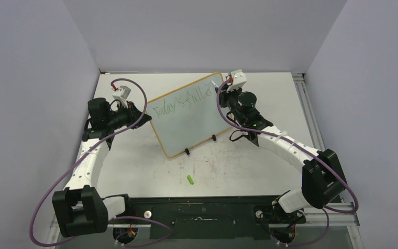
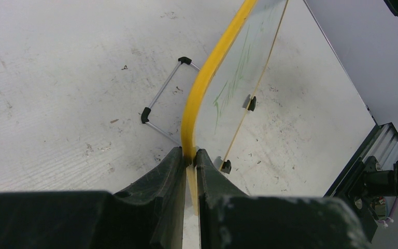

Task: Write a sentence on the whiteboard

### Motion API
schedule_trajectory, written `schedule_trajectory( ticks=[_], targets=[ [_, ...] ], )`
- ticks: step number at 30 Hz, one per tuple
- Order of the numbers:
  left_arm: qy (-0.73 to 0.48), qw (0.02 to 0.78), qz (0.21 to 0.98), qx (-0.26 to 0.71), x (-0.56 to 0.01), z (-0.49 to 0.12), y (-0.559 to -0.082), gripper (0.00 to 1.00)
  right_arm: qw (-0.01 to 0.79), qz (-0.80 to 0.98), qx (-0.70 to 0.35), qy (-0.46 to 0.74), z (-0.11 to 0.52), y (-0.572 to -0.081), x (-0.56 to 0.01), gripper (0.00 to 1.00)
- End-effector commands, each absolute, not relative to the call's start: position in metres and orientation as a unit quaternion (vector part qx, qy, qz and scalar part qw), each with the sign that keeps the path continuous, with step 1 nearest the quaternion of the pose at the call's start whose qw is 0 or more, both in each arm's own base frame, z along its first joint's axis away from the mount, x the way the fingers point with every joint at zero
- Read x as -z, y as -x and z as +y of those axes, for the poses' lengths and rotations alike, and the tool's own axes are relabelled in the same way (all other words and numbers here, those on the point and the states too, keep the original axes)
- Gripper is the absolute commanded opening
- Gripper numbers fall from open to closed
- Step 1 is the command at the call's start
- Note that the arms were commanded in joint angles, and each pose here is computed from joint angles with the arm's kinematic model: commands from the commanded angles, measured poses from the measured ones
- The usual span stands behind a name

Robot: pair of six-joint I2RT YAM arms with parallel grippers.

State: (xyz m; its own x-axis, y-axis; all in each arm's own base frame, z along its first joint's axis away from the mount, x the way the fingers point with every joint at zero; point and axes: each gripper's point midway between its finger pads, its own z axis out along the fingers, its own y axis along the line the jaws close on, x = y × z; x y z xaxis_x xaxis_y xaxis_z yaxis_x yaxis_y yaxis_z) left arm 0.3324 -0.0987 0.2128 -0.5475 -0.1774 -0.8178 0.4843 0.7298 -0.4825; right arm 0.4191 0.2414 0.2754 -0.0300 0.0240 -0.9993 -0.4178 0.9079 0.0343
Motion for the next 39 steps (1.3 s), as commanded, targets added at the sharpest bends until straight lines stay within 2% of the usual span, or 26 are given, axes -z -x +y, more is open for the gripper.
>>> schedule_trajectory(
  ticks=[1, 31, 39],
  targets=[
    [-0.108, 0.490, 0.795, 0.341, -0.226, -0.096, -0.338, 0.00, 0.697, 0.678, -0.176, 0.153, 0.250, -0.419, -0.294, 0.05],
    [-0.109, 0.491, 0.794, 0.342, -0.227, -0.097, -0.338, 0.00, 0.631, 0.749, -0.141, 0.142, 0.231, -0.382, -0.209, 0.05],
    [-0.108, 0.492, 0.794, 0.342, -0.228, -0.097, -0.338, 0.00, 0.634, 0.749, -0.133, 0.143, 0.232, -0.373, -0.211, 0.05]
  ],
)
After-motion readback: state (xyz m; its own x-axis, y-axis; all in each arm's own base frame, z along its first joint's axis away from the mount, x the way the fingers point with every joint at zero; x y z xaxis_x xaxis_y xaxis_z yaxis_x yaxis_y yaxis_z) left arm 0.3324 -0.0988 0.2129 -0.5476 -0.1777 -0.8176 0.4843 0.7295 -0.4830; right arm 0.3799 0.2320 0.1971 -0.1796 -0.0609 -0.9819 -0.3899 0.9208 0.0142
